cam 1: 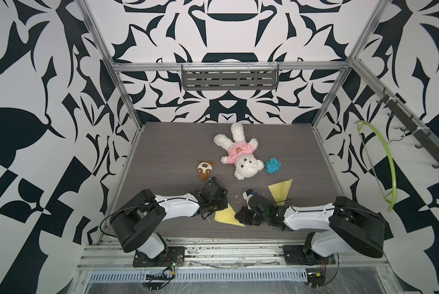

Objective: Fold the square paper diagonally
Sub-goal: Fold the paper at the center of the board.

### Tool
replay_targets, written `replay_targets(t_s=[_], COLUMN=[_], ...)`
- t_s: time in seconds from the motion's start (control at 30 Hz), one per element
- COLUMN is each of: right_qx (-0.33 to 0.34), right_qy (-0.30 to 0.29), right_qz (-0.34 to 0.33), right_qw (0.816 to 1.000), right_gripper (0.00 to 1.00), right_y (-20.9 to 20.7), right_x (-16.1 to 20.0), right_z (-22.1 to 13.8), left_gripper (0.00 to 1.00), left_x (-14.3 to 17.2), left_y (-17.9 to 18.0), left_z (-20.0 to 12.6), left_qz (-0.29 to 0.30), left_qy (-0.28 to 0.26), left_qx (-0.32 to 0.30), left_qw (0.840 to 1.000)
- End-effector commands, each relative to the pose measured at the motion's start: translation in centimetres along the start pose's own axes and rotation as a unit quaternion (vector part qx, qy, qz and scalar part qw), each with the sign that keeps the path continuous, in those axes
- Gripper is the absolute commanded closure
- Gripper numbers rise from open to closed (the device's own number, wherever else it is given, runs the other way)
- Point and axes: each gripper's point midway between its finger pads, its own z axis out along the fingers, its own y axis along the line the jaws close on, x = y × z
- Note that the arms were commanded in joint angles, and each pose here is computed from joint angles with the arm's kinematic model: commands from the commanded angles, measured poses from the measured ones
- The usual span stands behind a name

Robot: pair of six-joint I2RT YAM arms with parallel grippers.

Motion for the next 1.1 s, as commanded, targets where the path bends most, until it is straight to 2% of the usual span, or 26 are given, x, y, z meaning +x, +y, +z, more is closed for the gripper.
replay_targets(t_s=[0.0,0.4,0.57,0.83,0.9,1.07], right_qx=[0.102,0.114,0.112,0.104,0.098,0.081], right_qy=[0.043,0.045,0.046,0.031,0.019,-0.018], right_qz=[0.017,0.015,0.013,-0.021,-0.039,-0.08], right_qw=[0.994,0.992,0.993,0.994,0.994,0.993], right_gripper=[1.0,1.0,1.0,1.0,0.99,0.89], right_y=[-6.1,-7.0,-6.8,-3.7,-2.0,2.5], right_x=[3.3,4.4,4.4,2.6,1.6,-1.1], right_z=[-0.2,-0.2,-0.1,-0.8,-1.5,-3.7], left_gripper=[1.0,1.0,1.0,0.99,0.95,0.83], left_x=[0.8,-3.0,-4.7,-6.6,-7.1,-8.2], left_y=[6.6,8.9,7.8,4.1,2.7,0.1], left_z=[0.8,1.2,0.8,-4.6,-6.5,-11.0], left_qz=[-0.003,-0.029,-0.021,-0.006,0.003,0.026], left_qy=[0.029,0.018,0.009,-0.04,-0.056,-0.103], left_qx=[-0.115,-0.121,-0.112,-0.053,-0.024,0.027], left_qw=[0.993,0.992,0.993,0.998,0.998,0.994])
